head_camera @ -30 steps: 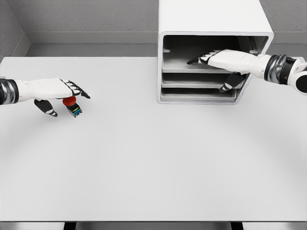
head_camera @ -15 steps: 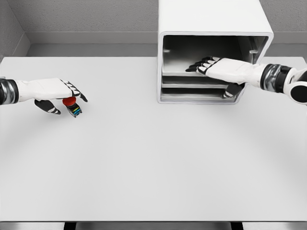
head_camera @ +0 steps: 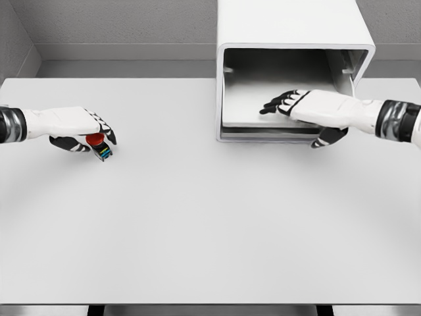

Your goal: Slide open multi-storey tabletop storage cabinets and put open load switch and slide close multi-storey tabletop storage cabinets

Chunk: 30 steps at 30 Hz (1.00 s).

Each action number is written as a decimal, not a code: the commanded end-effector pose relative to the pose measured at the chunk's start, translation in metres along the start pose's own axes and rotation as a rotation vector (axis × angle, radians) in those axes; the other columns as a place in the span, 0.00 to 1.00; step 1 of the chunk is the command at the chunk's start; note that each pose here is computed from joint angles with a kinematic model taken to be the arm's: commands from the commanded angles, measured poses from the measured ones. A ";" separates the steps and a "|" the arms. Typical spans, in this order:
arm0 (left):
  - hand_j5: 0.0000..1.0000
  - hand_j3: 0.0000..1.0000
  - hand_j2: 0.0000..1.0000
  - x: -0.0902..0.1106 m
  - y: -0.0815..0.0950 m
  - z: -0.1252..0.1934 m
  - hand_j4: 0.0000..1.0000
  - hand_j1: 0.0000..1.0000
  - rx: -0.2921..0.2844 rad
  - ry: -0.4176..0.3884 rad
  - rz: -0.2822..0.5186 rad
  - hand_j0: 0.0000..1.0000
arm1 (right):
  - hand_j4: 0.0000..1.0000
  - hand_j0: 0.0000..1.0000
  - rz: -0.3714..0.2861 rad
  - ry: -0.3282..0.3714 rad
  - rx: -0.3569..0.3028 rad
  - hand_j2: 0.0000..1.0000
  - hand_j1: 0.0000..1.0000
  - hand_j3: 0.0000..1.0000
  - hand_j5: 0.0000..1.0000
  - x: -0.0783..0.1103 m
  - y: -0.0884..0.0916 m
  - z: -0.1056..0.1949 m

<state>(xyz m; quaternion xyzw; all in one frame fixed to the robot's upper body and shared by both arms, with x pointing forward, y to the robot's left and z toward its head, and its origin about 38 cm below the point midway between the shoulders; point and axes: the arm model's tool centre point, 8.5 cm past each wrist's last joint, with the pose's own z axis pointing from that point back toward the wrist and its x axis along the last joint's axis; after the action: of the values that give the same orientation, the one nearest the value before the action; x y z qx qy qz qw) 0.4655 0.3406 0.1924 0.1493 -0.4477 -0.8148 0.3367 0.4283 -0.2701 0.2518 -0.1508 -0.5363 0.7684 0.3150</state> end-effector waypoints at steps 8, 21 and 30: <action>0.49 0.49 0.49 0.001 0.002 0.001 0.49 0.49 0.007 -0.003 -0.001 0.49 | 1.00 1.00 0.023 0.007 0.008 1.00 1.00 1.00 1.00 0.000 0.005 0.022; 0.41 0.41 0.41 0.010 0.013 0.018 0.41 0.41 0.017 -0.017 -0.056 0.41 | 1.00 1.00 0.043 -0.027 0.039 1.00 1.00 1.00 1.00 0.006 0.017 0.027; 0.41 0.41 0.41 0.035 0.026 0.046 0.41 0.41 0.023 -0.056 -0.153 0.41 | 1.00 1.00 0.069 -0.014 0.037 1.00 1.00 1.00 1.00 0.001 0.017 0.047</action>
<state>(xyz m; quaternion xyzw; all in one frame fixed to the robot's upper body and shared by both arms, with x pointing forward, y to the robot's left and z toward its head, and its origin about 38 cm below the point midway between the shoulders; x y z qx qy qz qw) 0.4316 0.3387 0.2352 0.1642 -0.4506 -0.8352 0.2691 0.3946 -0.3018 0.2496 -0.1459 -0.5249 0.7867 0.2903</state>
